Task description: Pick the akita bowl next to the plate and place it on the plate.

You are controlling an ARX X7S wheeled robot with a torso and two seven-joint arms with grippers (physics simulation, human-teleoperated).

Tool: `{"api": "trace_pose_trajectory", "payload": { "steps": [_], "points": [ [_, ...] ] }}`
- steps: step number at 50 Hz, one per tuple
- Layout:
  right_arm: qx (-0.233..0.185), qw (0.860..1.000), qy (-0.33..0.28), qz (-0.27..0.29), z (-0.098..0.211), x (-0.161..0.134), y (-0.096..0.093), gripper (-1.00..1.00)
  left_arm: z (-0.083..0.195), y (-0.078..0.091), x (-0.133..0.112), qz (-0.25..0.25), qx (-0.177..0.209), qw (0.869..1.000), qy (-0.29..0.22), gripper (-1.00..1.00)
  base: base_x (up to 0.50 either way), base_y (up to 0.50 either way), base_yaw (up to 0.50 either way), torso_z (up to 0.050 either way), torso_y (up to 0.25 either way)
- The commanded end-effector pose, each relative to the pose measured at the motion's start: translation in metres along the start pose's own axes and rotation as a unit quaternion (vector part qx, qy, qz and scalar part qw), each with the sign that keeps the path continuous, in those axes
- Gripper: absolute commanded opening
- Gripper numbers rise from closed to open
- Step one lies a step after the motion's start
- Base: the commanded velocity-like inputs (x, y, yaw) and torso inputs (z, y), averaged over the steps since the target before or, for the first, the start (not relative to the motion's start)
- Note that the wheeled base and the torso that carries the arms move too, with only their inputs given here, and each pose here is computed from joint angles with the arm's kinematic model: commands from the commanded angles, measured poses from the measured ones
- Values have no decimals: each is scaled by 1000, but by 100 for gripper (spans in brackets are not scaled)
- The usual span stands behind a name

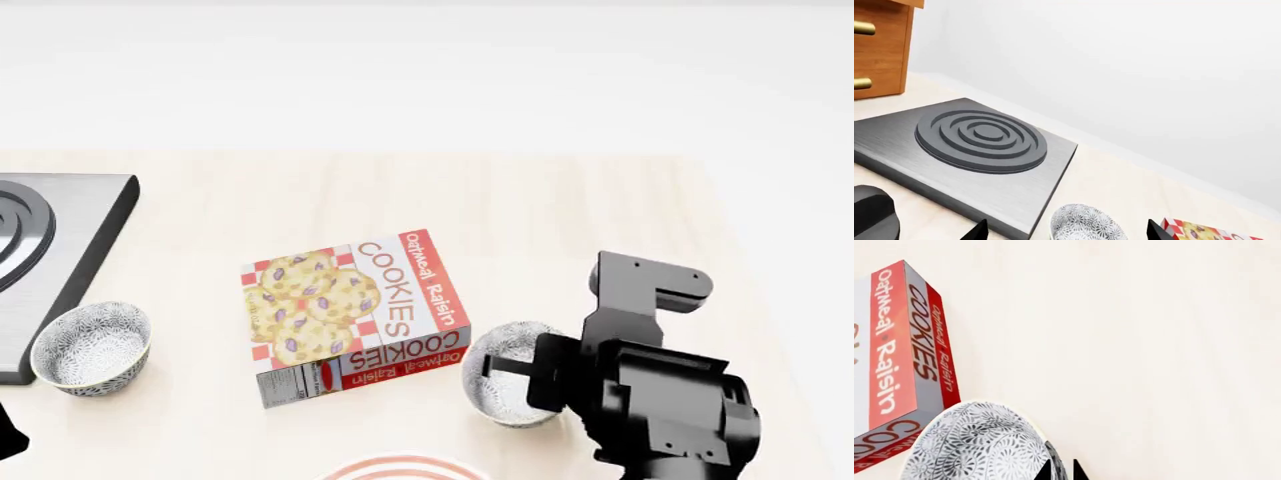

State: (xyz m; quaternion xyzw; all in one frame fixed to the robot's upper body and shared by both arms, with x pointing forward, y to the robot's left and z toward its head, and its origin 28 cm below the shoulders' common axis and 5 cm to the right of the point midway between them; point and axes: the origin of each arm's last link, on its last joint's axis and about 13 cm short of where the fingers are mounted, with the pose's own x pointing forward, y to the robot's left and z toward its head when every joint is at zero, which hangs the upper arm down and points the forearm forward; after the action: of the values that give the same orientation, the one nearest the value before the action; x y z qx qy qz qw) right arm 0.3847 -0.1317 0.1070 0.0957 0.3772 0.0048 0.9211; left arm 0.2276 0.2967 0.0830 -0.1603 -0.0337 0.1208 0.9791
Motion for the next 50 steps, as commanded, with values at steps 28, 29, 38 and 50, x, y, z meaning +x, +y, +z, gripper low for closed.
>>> {"api": "trace_pose_trajectory", "payload": {
  "steps": [28, 29, 38, 50],
  "points": [
    [-28, 993, -111, 15, 27, -111, 13, -100, 3, -2, -2, -2, -1, 1000, 0, 100, 0, 0, 0, 0, 0],
    [-32, 993, -113, 16, 27, -113, 14, -100, 2, -1, -2, -2, -1, 1000, 0, 100, 0, 0, 0, 0, 0],
    [-27, 995, -84, 38, 28, -130, 18, -100, 3, -2, -2, -1, -1, 1000, 0, 100, 0, 0, 0, 0, 0],
    [-27, 994, -47, 95, 18, -149, 24, -100, 2, -2, -2, -1, -1, 1000, -1, 100, 0, 0, 0, 0, 0]
  ]
}}
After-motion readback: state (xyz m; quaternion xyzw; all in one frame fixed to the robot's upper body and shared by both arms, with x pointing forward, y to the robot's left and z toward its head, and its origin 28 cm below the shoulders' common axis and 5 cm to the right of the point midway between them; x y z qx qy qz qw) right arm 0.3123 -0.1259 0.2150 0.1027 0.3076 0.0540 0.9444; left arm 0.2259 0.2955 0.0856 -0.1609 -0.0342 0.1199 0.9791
